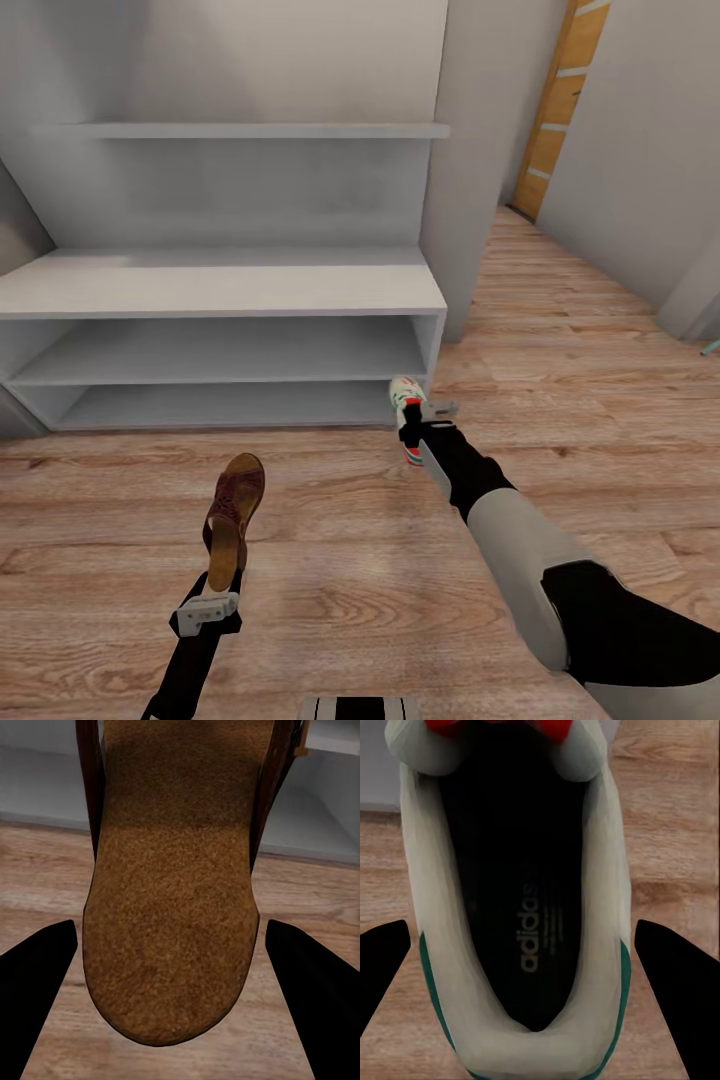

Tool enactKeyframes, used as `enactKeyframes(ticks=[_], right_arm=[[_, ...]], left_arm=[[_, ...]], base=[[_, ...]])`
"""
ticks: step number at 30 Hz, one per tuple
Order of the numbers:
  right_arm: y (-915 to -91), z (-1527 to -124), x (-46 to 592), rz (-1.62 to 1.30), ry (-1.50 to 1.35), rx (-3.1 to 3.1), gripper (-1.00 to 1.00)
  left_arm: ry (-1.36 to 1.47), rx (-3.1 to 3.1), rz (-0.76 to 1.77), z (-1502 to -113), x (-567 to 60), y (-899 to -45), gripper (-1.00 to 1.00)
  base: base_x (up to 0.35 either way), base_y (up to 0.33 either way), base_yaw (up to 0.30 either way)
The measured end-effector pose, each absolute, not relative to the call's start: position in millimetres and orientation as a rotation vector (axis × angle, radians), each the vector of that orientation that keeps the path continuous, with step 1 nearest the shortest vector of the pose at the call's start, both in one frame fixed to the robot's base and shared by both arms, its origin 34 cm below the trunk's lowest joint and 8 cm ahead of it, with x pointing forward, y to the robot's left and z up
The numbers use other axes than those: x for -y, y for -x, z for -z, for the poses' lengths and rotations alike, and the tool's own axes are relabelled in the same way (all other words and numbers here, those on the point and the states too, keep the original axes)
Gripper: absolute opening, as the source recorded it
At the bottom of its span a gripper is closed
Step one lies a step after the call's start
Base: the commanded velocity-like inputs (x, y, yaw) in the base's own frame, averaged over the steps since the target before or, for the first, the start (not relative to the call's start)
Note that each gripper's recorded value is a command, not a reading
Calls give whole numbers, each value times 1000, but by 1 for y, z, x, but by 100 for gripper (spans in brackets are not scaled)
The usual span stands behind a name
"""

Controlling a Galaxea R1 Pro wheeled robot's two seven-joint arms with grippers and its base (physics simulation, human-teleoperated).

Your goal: Pick up the two gym shoes and the two sandals from the corridor floor and place them onto the hallstand (shoe rack) in the corridor, making sure they are on the rack and not on the floor. Arrange them so the two gym shoes are next to each other and the two sandals are next to each other.

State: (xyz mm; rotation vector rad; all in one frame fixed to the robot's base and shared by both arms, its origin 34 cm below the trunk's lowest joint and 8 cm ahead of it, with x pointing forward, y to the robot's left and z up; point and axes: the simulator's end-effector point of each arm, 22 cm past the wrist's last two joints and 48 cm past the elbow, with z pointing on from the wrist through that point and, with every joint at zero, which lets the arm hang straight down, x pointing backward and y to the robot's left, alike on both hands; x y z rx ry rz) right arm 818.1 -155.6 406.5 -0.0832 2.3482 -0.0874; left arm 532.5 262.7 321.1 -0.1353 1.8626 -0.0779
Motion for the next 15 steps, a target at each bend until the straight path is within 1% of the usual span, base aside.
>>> enactKeyframes(ticks=[15], right_arm=[[-830,-423,165,142,61,-2329,-100]], left_arm=[[134,-1869,77,-319,-263,-531,-100]], base=[[0,1,0]])
